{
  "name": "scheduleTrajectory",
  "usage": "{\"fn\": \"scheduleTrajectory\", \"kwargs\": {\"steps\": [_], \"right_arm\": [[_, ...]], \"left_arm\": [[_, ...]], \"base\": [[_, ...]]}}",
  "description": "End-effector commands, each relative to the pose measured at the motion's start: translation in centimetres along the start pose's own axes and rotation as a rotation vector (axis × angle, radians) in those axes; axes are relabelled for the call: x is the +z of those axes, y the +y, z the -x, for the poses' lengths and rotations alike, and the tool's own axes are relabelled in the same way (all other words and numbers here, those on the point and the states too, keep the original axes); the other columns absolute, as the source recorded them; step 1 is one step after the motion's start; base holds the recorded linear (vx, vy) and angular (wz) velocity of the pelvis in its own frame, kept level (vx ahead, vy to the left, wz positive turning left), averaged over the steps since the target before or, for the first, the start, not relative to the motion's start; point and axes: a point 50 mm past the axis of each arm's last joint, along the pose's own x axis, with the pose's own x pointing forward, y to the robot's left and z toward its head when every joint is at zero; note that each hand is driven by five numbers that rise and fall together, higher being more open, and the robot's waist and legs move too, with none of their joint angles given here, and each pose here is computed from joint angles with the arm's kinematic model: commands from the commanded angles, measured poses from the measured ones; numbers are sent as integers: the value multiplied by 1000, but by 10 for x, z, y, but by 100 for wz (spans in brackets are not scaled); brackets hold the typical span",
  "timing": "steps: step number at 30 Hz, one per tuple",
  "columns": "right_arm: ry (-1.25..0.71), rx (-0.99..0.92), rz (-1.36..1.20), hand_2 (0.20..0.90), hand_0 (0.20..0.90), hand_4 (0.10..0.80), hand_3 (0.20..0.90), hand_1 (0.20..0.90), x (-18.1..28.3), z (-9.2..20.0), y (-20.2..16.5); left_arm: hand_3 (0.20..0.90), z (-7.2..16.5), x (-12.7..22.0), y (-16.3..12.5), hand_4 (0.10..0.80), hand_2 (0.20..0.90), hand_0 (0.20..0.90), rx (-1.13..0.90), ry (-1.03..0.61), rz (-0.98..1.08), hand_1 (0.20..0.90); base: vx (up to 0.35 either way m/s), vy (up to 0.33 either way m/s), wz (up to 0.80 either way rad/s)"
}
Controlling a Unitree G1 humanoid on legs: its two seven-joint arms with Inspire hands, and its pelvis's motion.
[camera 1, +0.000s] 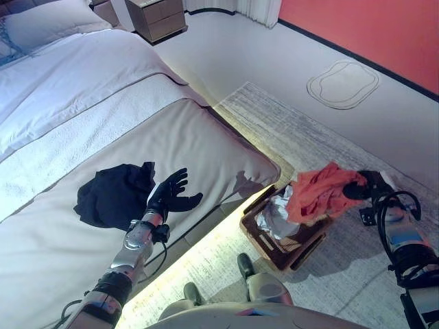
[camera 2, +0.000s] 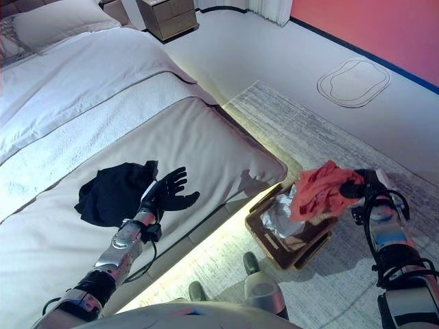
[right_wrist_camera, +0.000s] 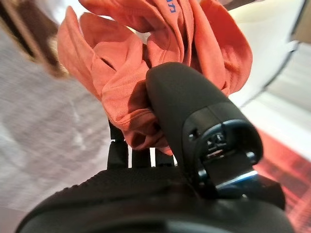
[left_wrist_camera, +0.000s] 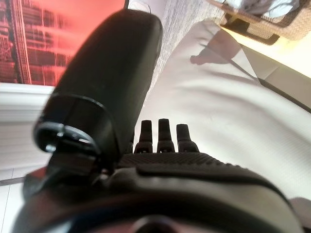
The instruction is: Pick up the clothes from the bed and place them into the basket
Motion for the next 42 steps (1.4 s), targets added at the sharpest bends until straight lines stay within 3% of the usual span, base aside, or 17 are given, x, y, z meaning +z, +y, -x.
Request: {"fn": "scheduleTrajectory", "kwargs": {"steps": [1,5,6,28,33,42], "right_arm": [[-164,-111,-7,300,300,100,200,300,50,-10,-29],[-169,-93,26,300,300,100,200,300,55,-11,-25],[-173,-88,38,900,900,800,900,900,56,-11,-23],[-94,-58,151,900,900,800,900,900,22,-5,2],[-246,-169,132,900,900,800,900,900,70,-3,-4],[-723,-402,225,900,900,800,900,900,211,30,-28]], "left_arm": [[900,-23,39,-10,800,900,900,-64,-153,-69,900],[900,-23,41,-14,800,900,900,-89,-159,-65,900],[900,-24,42,-15,800,900,900,-93,-161,-62,900],[900,-17,32,-9,800,900,900,-72,-131,-48,900],[900,-15,31,-3,800,900,900,-25,-141,-33,900],[900,-15,39,-3,800,900,900,-15,-209,-84,900]], "base": [[0,0,0],[-2,-4,1],[0,0,0],[23,-6,2],[30,9,9],[-38,39,26]]}}
